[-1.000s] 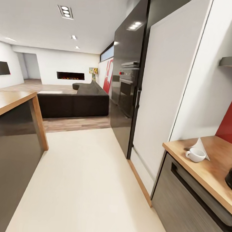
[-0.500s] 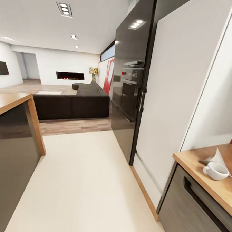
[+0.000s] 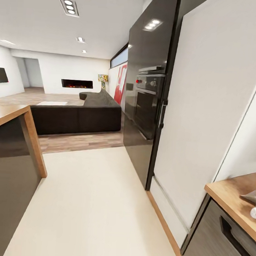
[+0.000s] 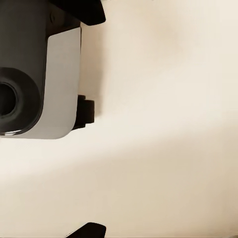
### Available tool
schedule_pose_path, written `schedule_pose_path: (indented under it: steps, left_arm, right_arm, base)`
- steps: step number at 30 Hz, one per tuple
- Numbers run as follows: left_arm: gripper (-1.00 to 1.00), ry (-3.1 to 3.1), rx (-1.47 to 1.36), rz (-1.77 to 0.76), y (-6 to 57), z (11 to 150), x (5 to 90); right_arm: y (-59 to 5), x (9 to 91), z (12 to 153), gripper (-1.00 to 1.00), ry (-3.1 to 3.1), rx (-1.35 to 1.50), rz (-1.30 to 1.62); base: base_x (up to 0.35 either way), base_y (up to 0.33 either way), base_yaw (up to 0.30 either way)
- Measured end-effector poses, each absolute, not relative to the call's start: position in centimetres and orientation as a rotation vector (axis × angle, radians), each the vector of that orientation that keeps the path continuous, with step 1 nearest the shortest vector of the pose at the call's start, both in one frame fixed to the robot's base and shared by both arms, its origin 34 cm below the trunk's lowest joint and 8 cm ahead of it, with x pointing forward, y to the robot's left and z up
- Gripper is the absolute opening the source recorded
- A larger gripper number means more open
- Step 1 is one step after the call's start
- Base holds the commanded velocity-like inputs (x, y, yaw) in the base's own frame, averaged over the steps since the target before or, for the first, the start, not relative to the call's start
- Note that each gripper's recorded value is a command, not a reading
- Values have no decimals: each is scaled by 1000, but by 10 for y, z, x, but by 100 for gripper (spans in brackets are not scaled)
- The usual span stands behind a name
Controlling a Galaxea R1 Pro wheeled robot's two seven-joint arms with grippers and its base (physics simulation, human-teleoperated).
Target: Set up a coffee station on the kitchen countertop: keep the coffee maker on the countertop, move the bottle of coffee from the kitchen shelf to the counter next to the coffee maker, place a paper coffee filter on top of the coffee maker, put the saucer next to the coffee maker with the coffee cup on the saucer, and place the electric kettle next to the coffee maker.
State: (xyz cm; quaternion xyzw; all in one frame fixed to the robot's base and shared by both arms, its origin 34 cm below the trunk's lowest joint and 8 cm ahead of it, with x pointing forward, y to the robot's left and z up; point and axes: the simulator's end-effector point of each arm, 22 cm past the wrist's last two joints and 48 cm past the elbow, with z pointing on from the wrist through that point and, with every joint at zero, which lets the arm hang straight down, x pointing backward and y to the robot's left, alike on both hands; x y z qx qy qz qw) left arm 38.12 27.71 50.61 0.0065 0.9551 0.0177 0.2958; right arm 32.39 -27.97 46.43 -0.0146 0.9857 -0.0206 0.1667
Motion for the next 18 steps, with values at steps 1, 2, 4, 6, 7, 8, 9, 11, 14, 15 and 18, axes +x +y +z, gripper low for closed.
schedule_pose_path:
  steps: [1, 2, 4, 6, 7, 8, 9, 11, 14, 15, 18]
  left_arm:
    - [100, 2541, 17, 47, 277, 506, 381]
    - [100, 2540, 17, 47, 277, 506, 381]
    - [100, 2540, 17, 47, 277, 506, 381]
    - [100, 2540, 17, 47, 277, 506, 381]
    - [100, 2540, 17, 47, 277, 506, 381]
    - [100, 2540, 17, 47, 277, 506, 381]
    - [100, 2540, 17, 47, 277, 506, 381]
    - [100, 2540, 17, 47, 277, 506, 381]
    - [100, 2540, 17, 47, 277, 506, 382]
    - [100, 2540, 17, 47, 277, 506, 382]
    - [100, 2539, 17, 47, 277, 506, 382]
  right_arm:
    - [-280, 324, 464, 100, 2806, -41, -59]
    - [-280, 324, 464, 100, 2806, -41, -59]
    - [-280, 324, 464, 100, 2806, -41, -59]
    - [-280, 324, 464, 100, 2806, -41, -59]
    - [-280, 324, 464, 100, 2806, -41, -59]
    - [-280, 324, 464, 100, 2806, -41, -59]
    - [-280, 324, 464, 100, 2806, -41, -59]
    - [-280, 324, 464, 100, 2806, -41, -59]
    - [-280, 324, 464, 100, 2806, -41, -59]
    - [-280, 324, 464, 100, 2806, -41, -59]
    - [-280, 324, 464, 100, 2806, -41, -59]
  base:
    - [329, 8, 0]
    - [329, 5, -4]
    - [323, 3, -21]
    - [288, 2, -50]
    - [260, 1, -58]
    - [208, 1, -66]
    - [174, 1, -69]
    - [126, 0, -73]
    - [52, 0, -77]
    - [19, 0, -79]
    - [12, 0, -67]
